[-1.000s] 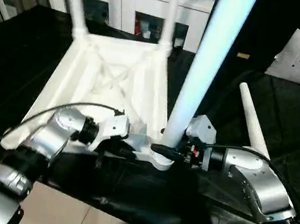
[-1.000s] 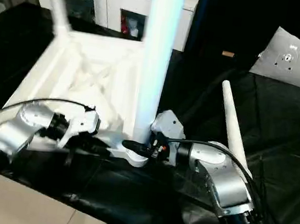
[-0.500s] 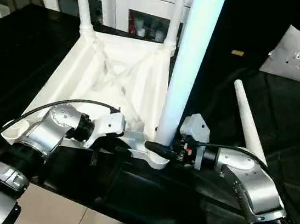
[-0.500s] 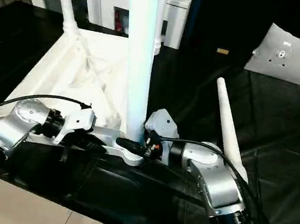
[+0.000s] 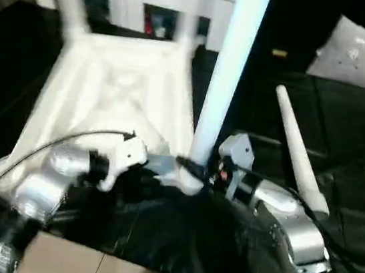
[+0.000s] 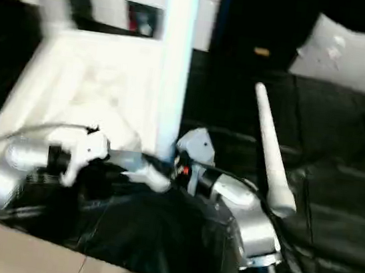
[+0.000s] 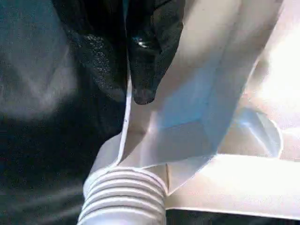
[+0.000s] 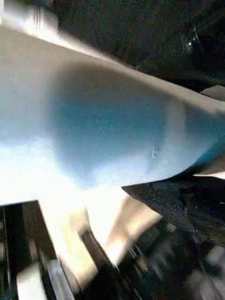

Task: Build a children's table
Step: Insert table leg to table base

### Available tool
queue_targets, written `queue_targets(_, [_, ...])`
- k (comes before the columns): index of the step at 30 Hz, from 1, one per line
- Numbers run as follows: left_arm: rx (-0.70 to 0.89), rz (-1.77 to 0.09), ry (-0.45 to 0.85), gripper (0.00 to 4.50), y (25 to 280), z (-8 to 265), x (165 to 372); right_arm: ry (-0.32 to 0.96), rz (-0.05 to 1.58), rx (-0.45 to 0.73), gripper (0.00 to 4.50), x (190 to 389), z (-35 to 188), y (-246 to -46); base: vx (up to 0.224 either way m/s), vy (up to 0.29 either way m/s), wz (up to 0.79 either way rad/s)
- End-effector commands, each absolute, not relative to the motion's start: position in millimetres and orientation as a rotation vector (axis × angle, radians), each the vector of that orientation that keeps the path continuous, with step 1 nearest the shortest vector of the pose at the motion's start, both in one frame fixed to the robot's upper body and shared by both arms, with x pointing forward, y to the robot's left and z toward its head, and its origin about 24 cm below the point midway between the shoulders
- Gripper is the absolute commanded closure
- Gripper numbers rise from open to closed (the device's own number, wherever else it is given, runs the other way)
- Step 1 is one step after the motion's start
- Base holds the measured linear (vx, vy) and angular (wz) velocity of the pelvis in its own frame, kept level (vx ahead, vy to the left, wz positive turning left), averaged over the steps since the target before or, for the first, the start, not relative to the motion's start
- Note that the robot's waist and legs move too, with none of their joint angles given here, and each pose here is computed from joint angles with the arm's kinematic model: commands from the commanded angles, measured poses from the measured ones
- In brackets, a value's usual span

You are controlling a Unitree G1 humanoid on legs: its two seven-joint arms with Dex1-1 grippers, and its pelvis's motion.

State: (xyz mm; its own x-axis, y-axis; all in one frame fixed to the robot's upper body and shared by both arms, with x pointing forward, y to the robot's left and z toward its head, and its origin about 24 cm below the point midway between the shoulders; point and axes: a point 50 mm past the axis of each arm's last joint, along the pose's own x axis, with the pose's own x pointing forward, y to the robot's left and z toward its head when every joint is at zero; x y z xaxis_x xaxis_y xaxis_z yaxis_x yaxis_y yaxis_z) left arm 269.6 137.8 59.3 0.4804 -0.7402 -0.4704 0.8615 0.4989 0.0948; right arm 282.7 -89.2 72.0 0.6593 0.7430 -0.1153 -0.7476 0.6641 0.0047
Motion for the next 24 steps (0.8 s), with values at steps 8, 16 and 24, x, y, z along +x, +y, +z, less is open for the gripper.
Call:
queue_targets(8, [0.235, -0.842, 0.284, 4.50, 84, 77, 264, 0.375, 0.773, 0.062, 2.61, 276.8, 23, -57.3, 0.015, -0.005, 0.02])
queue_targets(16, [0.343, -0.767, 0.372, 4.50, 96, 74, 264, 0.384, 0.779, 0.050, 2.61, 279.3, 20, -47.7, 0.027, -0.013, 0.03])
queue_targets(24, [0.391, -0.828, 0.449, 4.50, 106, 67, 263, 0.369, 0.780, 0.072, 1.82, 284.8, 23, -48.7, 0.000, 0.000, 0.00])
